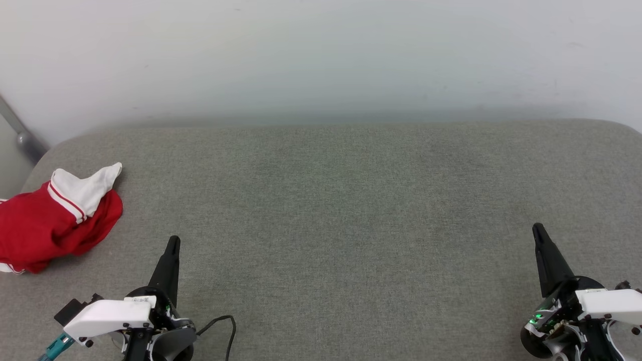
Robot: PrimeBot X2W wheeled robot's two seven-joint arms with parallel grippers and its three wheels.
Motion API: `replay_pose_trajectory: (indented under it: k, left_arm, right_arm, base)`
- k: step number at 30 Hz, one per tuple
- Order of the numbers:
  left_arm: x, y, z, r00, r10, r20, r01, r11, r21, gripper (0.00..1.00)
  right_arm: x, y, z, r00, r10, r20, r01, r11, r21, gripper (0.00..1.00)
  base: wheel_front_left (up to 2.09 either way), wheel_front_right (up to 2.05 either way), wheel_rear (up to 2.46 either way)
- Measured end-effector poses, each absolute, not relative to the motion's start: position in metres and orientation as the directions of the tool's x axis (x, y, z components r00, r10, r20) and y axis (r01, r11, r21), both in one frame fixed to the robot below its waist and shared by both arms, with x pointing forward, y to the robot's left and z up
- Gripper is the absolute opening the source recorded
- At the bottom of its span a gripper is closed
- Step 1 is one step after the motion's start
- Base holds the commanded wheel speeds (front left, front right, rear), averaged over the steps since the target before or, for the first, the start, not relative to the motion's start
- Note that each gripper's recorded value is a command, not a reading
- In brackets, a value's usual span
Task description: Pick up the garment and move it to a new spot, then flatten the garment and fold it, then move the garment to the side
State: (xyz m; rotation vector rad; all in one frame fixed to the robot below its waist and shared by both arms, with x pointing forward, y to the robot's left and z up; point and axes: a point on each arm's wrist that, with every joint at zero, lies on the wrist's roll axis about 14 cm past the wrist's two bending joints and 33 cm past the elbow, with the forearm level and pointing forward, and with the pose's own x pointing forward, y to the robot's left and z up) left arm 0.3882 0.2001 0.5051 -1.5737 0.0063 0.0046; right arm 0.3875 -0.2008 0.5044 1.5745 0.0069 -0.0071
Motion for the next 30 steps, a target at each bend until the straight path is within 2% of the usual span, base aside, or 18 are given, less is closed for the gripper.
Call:
replay_pose_trajectory:
  k: [26,27,29,30]
  left_arm:
    - [0.388,0.2,0.505,1.0,-0.001,-0.007,-0.007,-0.003,-1.0,0.0]
    - [0.388,0.2,0.505,1.0,-0.001,-0.009,-0.009,-0.003,-1.0,1.0]
    - [0.385,0.199,0.496,0.999,-0.003,-0.035,-0.035,-0.006,-0.999,1.0]
    - [0.382,0.199,0.489,0.999,-0.003,-0.054,-0.054,-0.008,-0.998,0.0]
  right_arm:
    - [0.387,-0.201,0.504,1.0,0.0,-0.009,0.009,-0.004,1.0,0.0]
    - [0.387,-0.201,0.504,1.0,0.0,-0.011,0.011,-0.004,1.0,1.0]
    - [0.384,-0.201,0.495,0.999,-0.001,-0.038,0.038,-0.007,0.999,1.0]
    - [0.381,-0.201,0.489,0.998,-0.002,-0.055,0.055,-0.008,0.998,0.0]
  base:
    - [0.0,0.0,0.0]
    - [0.0,0.0,0.0]
    - [0.0,0.0,0.0]
    - [0.0,0.0,0.0]
